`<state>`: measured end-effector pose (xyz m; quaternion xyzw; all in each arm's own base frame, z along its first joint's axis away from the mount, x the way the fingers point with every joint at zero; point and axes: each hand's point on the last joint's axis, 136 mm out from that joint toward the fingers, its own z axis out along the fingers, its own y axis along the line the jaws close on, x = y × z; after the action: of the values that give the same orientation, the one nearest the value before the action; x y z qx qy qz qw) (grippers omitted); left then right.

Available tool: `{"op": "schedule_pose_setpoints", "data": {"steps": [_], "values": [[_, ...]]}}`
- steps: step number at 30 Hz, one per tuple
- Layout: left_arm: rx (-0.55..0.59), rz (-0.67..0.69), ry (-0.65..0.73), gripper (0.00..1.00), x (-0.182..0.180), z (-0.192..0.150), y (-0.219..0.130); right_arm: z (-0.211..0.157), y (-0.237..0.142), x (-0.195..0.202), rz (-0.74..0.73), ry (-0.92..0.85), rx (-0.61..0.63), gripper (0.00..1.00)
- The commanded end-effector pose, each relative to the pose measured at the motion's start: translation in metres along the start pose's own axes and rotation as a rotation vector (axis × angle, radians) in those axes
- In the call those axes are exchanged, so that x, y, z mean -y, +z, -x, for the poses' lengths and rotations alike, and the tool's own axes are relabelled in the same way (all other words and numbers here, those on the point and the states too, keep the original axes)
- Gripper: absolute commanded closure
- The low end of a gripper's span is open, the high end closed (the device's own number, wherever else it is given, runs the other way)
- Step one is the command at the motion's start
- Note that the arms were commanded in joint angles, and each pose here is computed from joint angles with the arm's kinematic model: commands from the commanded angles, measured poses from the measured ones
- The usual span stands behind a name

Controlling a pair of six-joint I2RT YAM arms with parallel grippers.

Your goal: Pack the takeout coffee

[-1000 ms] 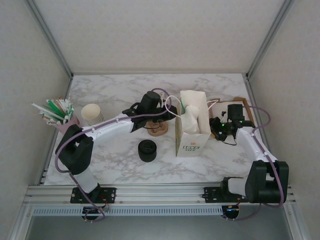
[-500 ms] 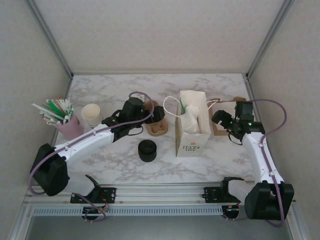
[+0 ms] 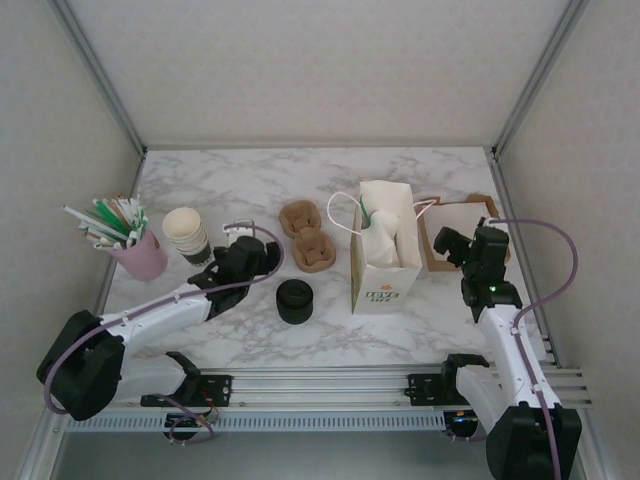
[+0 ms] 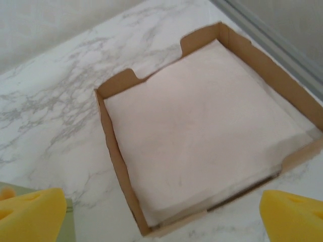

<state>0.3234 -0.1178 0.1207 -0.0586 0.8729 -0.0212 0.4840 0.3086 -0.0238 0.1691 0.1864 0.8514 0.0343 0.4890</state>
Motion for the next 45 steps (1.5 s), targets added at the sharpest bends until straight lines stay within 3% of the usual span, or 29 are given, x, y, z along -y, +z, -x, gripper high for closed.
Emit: {"op": "schedule_pose_setpoints", "data": {"steps": [1, 11, 19, 26, 45], "values": [[0.112, -0.011, 0.045, 0.00, -0.013, 0.013, -0.007, 0.024, 0.003, -0.003, 0.021, -0.048, 0.159, 0.01], [0.213, -0.105, 0.119, 0.01, -0.031, 0.032, -0.016, 0.002, 0.029, 0.003, 0.014, -0.060, 0.167, 0.01], [0.064, -0.127, 0.142, 0.01, -0.040, 0.028, 0.021, -0.006, 0.043, 0.007, -0.005, -0.069, 0.151, 0.01], [0.021, -0.131, 0.208, 0.00, -0.045, 0.017, 0.041, -0.012, 0.051, 0.009, -0.014, -0.082, 0.148, 0.01], [0.088, -0.189, 0.210, 0.00, -0.044, 0.036, 0.061, -0.019, 0.075, 0.009, -0.012, -0.104, 0.180, 0.01]]}}
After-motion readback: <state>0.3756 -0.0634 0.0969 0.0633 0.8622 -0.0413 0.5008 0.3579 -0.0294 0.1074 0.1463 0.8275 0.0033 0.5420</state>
